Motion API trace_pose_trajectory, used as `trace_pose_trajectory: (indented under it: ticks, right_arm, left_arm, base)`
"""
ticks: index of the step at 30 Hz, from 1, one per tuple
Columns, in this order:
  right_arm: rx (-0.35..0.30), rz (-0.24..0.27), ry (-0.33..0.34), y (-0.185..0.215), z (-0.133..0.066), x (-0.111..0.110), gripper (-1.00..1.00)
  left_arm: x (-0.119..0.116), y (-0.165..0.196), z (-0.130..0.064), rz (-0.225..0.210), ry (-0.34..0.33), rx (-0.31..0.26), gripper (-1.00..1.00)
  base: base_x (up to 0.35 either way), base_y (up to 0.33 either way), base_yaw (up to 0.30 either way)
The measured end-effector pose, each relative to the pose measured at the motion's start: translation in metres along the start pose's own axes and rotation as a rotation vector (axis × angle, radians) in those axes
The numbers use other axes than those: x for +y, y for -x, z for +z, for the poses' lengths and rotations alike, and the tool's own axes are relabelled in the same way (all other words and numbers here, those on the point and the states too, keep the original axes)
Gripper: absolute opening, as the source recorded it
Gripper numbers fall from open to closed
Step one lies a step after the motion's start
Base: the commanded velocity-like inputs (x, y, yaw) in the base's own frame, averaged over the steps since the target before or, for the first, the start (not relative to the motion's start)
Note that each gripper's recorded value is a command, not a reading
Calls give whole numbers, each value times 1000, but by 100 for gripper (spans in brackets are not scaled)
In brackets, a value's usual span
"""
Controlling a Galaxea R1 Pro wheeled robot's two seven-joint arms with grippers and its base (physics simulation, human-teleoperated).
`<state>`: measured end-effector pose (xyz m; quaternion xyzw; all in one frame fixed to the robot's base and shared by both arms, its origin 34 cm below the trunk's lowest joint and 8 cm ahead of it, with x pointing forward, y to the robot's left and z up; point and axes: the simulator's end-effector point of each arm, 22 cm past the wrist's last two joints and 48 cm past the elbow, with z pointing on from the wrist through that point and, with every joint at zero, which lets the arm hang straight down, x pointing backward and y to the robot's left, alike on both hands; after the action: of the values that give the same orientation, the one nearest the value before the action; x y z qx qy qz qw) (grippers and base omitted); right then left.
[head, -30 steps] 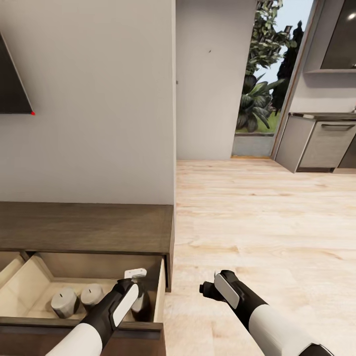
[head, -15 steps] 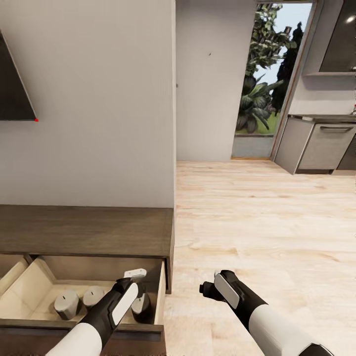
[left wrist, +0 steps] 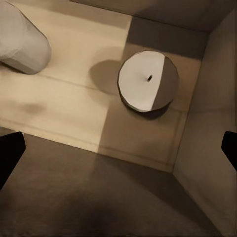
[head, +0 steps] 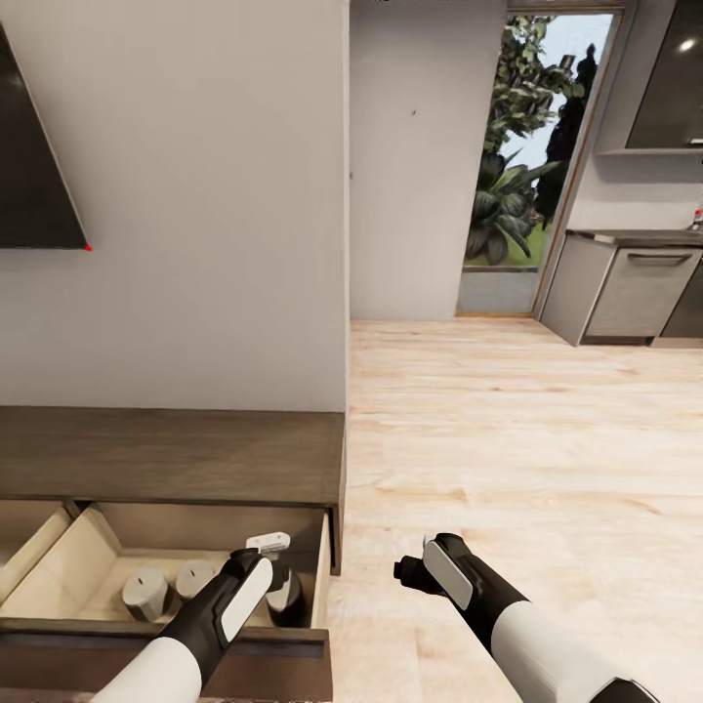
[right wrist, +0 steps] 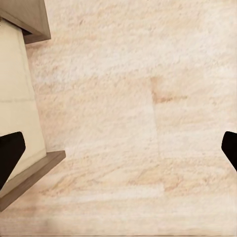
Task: Place each of the two pumpkins and all three candles from the living room inside a cabinet in the living room (use any cabinet), then make sure every cabinet is closed, and position the cauldron so it is next to a table in the living room.
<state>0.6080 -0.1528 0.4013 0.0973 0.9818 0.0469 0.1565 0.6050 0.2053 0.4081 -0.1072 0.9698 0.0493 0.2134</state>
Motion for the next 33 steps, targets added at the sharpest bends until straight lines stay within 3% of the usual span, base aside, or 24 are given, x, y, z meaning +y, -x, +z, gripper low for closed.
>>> trace_pose_trajectory:
  ticks: [33]
  right_arm:
    - [1,0,0,34,-62,11,100]
  left_arm:
    - [1,42,-58,0,1,1,100]
  base:
    - [-8,0,0]
